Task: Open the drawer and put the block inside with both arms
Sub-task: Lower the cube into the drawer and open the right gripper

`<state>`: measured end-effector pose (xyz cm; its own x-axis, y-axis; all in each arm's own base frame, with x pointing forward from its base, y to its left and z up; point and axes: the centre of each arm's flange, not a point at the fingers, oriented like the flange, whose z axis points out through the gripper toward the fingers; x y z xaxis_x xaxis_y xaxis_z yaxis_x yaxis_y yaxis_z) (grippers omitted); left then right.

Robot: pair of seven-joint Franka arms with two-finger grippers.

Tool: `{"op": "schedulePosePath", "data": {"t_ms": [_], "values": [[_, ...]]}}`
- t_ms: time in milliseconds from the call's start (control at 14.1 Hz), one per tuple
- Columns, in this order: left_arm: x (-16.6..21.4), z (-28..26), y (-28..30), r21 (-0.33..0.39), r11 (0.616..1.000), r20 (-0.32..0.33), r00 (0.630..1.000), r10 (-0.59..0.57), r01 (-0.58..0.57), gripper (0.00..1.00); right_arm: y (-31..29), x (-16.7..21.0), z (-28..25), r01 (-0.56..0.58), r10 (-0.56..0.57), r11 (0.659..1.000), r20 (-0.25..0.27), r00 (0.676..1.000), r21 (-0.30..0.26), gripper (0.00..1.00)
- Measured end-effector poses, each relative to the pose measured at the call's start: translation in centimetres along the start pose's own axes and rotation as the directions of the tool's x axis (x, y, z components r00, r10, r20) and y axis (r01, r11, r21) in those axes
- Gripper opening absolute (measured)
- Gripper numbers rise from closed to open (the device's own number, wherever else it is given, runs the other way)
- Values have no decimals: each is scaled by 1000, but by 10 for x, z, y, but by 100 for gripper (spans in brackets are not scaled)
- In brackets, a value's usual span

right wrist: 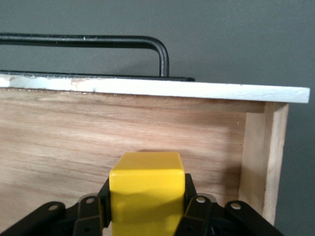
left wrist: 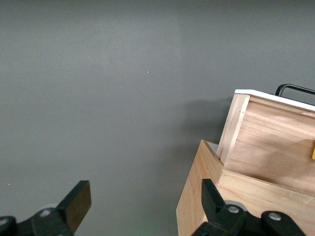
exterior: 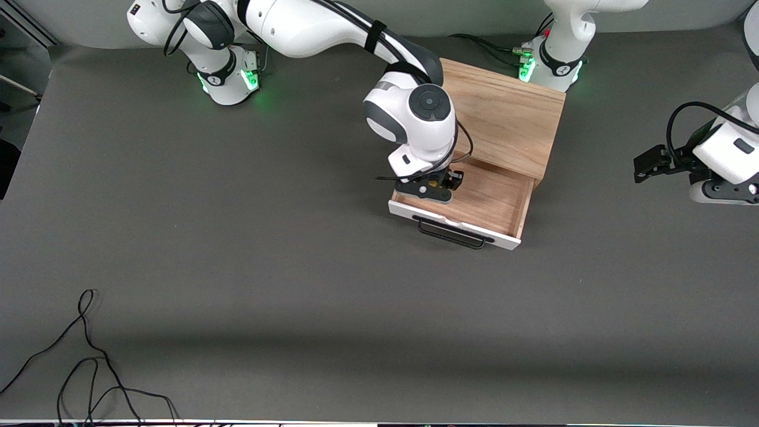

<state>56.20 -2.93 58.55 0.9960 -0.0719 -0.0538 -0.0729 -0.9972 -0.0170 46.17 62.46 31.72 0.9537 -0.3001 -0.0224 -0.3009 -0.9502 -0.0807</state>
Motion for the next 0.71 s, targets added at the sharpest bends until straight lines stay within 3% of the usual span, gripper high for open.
{"op": "schedulePosePath", "data": {"t_ms": [212,566,707], "values": [[0,0,0,0,1000,0,1000,1,-1,100,-2,-4,-1,9,-9,1000,-9,1000,0,57],[0,0,0,0,1000,0,1000,1,-1,100,-6,-5,-12,3,-2,1000,-33,999,14,100],[0,0,0,0,1000,0,1000,1,-1,100,-8,-3,-20,2,-1,1000,-40,999,27,100]]}}
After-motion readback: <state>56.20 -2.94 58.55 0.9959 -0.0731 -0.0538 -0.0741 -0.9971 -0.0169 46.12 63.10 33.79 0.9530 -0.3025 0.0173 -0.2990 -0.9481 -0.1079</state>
